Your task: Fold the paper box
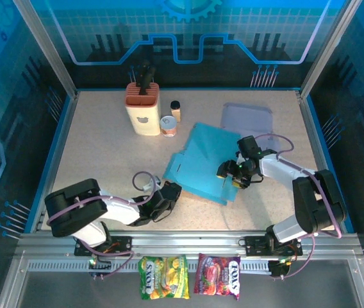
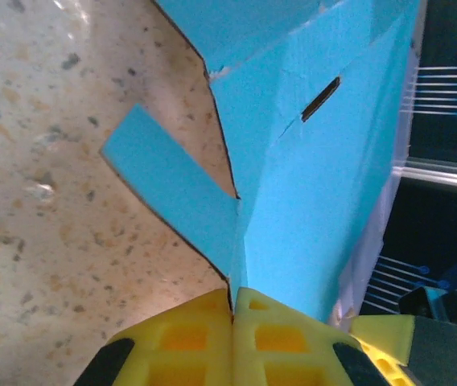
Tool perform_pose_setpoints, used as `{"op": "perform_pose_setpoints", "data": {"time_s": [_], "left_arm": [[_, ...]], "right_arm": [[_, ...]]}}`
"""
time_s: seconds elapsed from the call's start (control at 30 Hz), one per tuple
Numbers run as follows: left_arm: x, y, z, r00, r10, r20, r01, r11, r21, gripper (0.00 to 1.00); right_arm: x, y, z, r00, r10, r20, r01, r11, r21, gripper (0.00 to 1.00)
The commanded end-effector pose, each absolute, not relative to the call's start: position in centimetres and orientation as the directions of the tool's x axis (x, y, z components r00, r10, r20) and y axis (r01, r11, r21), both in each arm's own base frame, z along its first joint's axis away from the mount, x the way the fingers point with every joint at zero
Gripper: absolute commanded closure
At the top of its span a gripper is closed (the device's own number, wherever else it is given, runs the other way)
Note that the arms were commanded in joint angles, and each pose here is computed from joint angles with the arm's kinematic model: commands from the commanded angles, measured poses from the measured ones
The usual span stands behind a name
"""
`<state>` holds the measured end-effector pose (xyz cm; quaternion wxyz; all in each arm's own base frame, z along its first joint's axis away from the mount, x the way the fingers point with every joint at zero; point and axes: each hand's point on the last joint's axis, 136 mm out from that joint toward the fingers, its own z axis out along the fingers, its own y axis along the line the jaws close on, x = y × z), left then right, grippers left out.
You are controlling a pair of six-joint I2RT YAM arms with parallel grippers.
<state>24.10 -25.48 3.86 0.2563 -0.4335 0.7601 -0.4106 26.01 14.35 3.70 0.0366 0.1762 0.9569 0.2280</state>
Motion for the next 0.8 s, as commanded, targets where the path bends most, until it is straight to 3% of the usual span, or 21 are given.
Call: {"op": "perform_pose_setpoints", "data": {"time_s": [0.0,0.23,0.57,0.67,0.77], "left_arm": [[25.0,-25.7,7.1,-0.492,-0.866,-0.087,-0.387,0.307,-0.87,1.0],[25.6,-25.8,13.7,-0.469,-0.878,-0.098,-0.339,0.281,-0.898,1.0],[27.6,-27.4,21.7,-0.429,-0.9,-0.078,-0.222,0.189,-0.957,1.0],[28.1,-27.8,23.5,-0.414,-0.907,-0.073,-0.186,0.163,-0.969,1.0],[28.4,-28.3,24.5,-0.416,-0.907,-0.062,-0.159,0.14,-0.977,1.0]], "right_arm": [[26.4,14.5,5.6,-0.942,0.335,-0.014,0.291,0.839,0.461,0.3],[24.1,12.9,16.6,-0.844,0.503,-0.186,0.34,0.77,0.539,0.28],[15.4,14.3,23.3,-0.608,0.794,0.011,0.554,0.414,0.722,0.34],[15.2,17.0,23.5,-0.577,0.806,0.131,0.589,0.299,0.751,0.31],[16.6,19.5,24.9,-0.542,0.83,0.131,0.55,0.233,0.802,0.27]]}}
